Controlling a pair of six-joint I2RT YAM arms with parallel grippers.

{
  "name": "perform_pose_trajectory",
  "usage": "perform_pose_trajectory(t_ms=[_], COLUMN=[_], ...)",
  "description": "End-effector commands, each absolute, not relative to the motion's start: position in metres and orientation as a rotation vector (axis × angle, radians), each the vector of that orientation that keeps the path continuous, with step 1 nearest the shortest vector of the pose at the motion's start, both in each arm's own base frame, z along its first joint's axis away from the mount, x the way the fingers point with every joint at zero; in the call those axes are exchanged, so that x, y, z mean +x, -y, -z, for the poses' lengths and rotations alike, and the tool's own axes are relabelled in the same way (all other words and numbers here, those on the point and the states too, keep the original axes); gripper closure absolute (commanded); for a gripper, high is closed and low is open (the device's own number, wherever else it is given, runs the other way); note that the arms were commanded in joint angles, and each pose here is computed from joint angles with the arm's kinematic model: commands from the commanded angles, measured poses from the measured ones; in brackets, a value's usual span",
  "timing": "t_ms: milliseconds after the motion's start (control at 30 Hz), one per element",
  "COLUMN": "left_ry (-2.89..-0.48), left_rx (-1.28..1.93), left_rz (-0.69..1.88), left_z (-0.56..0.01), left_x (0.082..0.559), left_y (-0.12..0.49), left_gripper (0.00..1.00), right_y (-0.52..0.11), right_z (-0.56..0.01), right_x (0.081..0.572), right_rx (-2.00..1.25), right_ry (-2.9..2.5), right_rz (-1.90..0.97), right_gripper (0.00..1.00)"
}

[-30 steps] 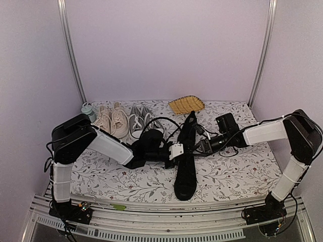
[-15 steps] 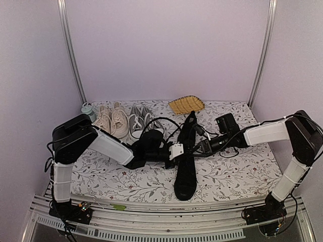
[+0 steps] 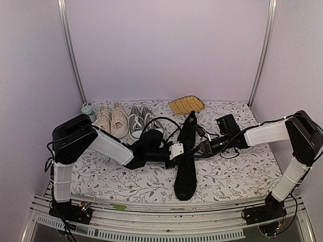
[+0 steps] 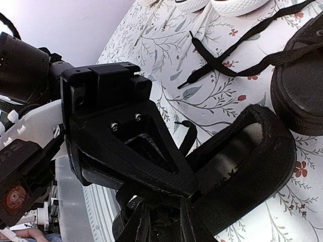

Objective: Tie the shoes
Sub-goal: Adjust the half-tied shoelace on the shoe.

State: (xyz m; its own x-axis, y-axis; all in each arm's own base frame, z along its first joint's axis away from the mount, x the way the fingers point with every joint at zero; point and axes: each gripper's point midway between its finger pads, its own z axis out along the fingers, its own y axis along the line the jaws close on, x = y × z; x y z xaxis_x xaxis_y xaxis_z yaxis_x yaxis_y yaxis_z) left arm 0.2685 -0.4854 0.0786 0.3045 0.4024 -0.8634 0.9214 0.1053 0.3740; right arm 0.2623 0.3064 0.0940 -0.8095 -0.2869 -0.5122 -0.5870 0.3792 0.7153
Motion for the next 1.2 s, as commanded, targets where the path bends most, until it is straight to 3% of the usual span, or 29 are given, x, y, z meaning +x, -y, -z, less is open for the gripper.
perform_pose_trajectory(t_ms=[0, 700, 833, 967, 1167], left_ry=[-1.272, -1.286, -1.286, -1.291, -1.292], left_rx=[1.480, 1.453, 1.446, 1.442, 1.438], left_rz=[0.609, 0.628, 0.627, 0.620, 0.588], left_z=[-0.076, -0.076, -0.077, -0.077, -0.078], left_x=[0.265, 0.265, 0.266, 0.267, 0.270], left_y=[0.490, 0.492, 0.493, 0.492, 0.487], left_gripper=[0.92, 0.92, 0.93, 0.93, 0.93], right_y=[-0.313, -0.333, -0.335, -0.333, -0.316], right_z=[-0.092, -0.090, -0.085, -0.078, -0.092], right_x=[0.259, 0.243, 0.245, 0.247, 0.253], right_rx=[-0.792, -0.838, -0.813, -0.782, -0.736], right_ry=[-2.326, -2.303, -2.326, -2.370, -2.356], right_rz=[-1.430, -1.562, -1.555, -1.532, -1.483], right_gripper=[0.77, 0.70, 0.79, 0.98, 1.00])
